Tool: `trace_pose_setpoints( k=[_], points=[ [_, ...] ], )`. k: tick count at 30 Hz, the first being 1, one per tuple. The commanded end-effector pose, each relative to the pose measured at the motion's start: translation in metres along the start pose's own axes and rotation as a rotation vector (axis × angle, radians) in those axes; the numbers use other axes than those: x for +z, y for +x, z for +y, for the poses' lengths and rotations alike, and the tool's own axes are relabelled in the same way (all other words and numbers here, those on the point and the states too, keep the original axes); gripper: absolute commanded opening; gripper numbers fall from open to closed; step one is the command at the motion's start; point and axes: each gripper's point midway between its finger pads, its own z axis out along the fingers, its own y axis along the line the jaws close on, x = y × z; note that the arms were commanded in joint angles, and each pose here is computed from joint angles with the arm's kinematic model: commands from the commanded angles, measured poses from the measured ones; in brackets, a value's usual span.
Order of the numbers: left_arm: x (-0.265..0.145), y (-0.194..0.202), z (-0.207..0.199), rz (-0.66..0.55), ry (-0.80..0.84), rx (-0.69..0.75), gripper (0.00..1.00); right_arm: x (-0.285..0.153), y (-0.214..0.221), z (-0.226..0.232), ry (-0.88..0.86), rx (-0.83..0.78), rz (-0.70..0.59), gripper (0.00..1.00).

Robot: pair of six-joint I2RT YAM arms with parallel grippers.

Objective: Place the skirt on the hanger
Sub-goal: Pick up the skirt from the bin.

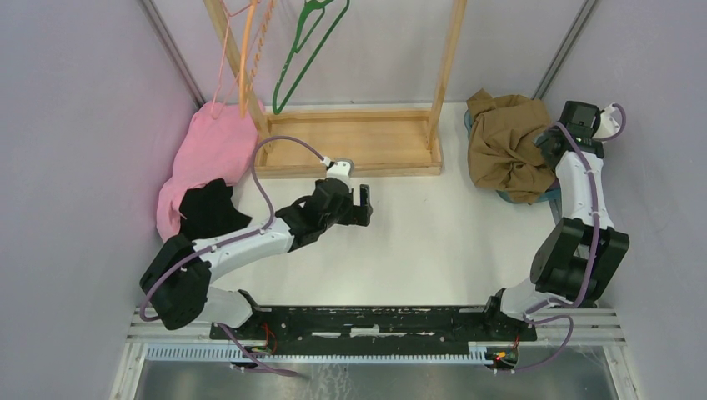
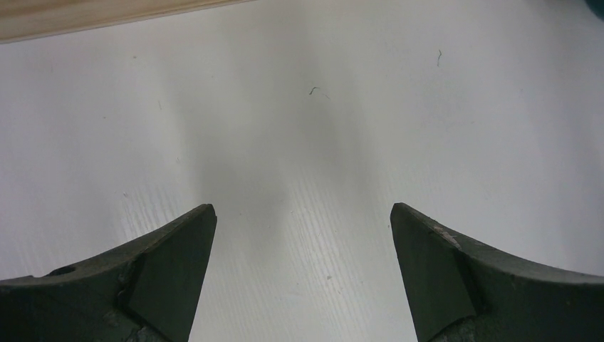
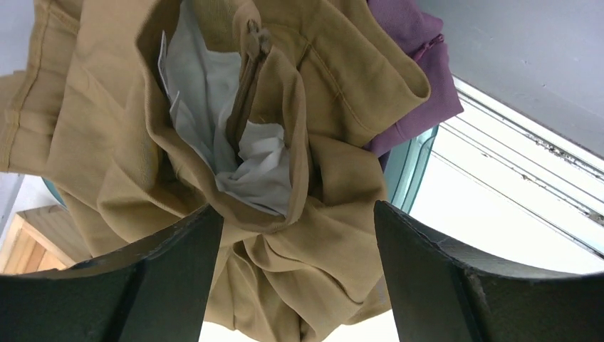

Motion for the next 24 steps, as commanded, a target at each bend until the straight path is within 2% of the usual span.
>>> trace_pose_setpoints(
  k=[1, 5, 7, 8, 10, 11, 12, 15, 17, 21, 24],
  points=[
    [-0.005, -0.025, -0.010, -0.088, -0.007, 0.064, 0.99, -0.003, -0.038, 0.010, -0.003, 0.073, -0.133, 0.85],
    [-0.007, -0.024, -0.013, -0.097, -0.001, 0.078, 0.99, -0.006, -0.047, 0.019, -0.052, 0.100, -0.183, 0.93],
    [-0.006, -0.024, -0.015, -0.098, 0.006, 0.078, 0.99, -0.005, -0.049, 0.023, -0.054, 0.095, -0.187, 0.92],
    [-0.006, -0.024, -0.017, -0.097, 0.009, 0.080, 0.99, -0.005, -0.051, 0.025, -0.057, 0.092, -0.188, 0.89],
    [-0.005, -0.024, -0.018, -0.096, 0.007, 0.083, 0.99, -0.003, -0.053, 0.029, -0.062, 0.079, -0.189, 0.67],
    [-0.005, -0.024, -0.018, -0.097, 0.005, 0.085, 0.99, -0.003, -0.054, 0.030, -0.067, 0.079, -0.192, 0.48],
    [-0.005, -0.023, -0.018, -0.097, 0.002, 0.086, 0.99, -0.003, -0.054, 0.032, -0.078, 0.079, -0.191, 0.34],
    [-0.008, -0.024, -0.016, -0.103, -0.008, 0.086, 0.99, -0.015, -0.048, 0.040, -0.116, 0.048, -0.193, 0.08],
    [-0.011, -0.025, -0.014, -0.106, -0.018, 0.085, 0.97, -0.038, -0.048, 0.046, -0.158, 0.020, -0.237, 0.01],
    [-0.017, -0.026, -0.013, -0.111, -0.018, 0.075, 0.96, -0.107, -0.053, 0.061, -0.291, -0.058, -0.309, 0.01],
    [-0.023, -0.028, -0.014, -0.111, -0.013, 0.068, 0.95, -0.177, -0.055, 0.072, -0.444, -0.113, -0.330, 0.01]
  ],
)
